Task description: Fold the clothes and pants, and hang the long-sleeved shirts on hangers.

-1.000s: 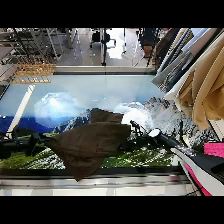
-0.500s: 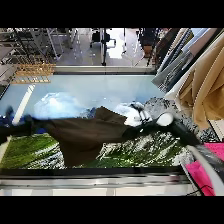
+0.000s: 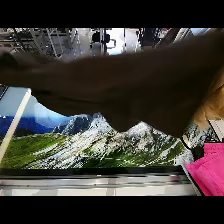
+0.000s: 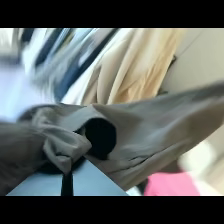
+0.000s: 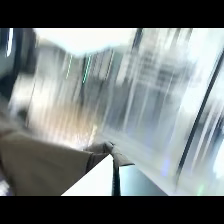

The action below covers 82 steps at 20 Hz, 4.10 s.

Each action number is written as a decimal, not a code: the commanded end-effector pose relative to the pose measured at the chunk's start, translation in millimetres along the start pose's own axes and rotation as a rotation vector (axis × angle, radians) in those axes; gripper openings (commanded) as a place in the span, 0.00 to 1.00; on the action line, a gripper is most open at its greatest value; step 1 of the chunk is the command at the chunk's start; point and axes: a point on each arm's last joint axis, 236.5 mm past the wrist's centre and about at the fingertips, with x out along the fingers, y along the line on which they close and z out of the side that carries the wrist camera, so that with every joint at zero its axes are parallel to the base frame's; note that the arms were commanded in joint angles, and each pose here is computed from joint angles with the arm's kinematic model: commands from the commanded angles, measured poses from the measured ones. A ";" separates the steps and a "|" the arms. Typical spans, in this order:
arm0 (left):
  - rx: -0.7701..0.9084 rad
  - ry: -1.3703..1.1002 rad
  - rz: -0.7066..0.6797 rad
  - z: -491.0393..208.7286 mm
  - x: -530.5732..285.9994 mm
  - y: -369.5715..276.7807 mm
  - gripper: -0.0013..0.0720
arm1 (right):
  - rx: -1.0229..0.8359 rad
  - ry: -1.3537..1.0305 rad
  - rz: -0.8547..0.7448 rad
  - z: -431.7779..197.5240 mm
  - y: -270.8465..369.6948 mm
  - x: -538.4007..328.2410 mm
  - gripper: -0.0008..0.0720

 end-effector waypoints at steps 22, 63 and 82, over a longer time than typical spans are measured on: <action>-0.514 0.185 0.570 -245.6 121.1 398.5 0.94 | 0.507 0.853 -0.206 -524.6 -180.1 261.8 0.72; -1.018 0.762 0.641 -453.7 96.5 291.5 0.82 | 1.477 1.287 -0.106 -627.4 -14.8 -4.3 0.72; -1.207 0.789 0.642 -469.2 98.3 278.5 0.95 | 1.244 1.045 -0.156 -604.4 -12.6 70.4 0.03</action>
